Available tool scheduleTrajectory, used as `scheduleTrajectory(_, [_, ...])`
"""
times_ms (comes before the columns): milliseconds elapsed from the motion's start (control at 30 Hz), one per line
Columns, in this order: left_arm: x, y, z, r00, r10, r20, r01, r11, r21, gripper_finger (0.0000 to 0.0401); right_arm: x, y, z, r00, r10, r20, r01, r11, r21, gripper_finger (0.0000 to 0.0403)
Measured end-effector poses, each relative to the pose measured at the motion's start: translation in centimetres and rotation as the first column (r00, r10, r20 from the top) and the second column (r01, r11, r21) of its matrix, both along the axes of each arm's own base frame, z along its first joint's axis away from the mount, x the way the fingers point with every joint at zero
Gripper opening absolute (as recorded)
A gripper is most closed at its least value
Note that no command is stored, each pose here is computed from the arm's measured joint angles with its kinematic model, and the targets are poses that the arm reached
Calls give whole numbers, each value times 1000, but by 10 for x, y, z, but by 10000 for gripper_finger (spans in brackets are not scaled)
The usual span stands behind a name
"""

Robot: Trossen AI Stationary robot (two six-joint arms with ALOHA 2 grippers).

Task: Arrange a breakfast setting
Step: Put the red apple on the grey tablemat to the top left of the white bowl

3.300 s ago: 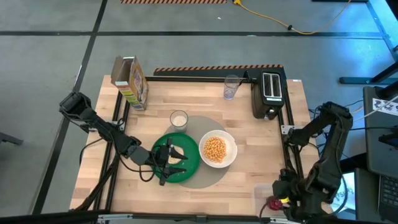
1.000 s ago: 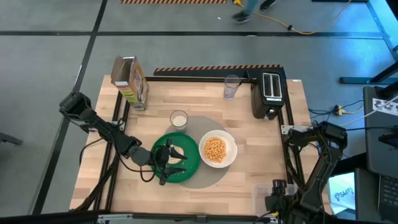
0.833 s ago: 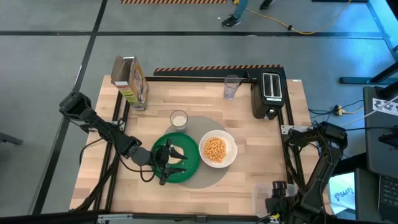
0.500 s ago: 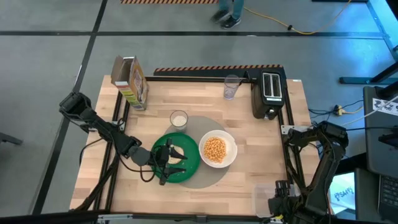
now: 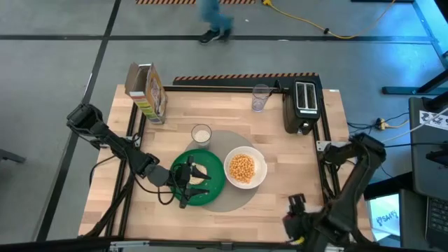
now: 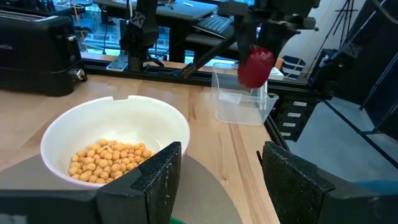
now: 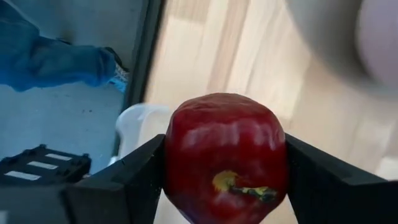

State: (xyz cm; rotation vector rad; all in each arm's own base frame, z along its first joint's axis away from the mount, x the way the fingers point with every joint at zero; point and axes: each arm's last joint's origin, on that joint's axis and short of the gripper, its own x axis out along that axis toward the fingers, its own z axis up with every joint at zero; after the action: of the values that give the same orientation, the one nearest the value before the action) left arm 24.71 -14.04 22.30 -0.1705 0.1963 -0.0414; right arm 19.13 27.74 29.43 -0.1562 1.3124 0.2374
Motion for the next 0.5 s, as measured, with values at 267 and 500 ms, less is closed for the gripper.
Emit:
scheduleTrajectory(267, [0,0,-1,999,-31,-14,31,1000,7,211,48,-37,14,995,88,43,-86,996,-38,260])
scheduleTrajectory(500, [0,0,-3,998,-50,-33,53,996,72,211,91,-88,19,991,118,65,-112,989,-92,261])
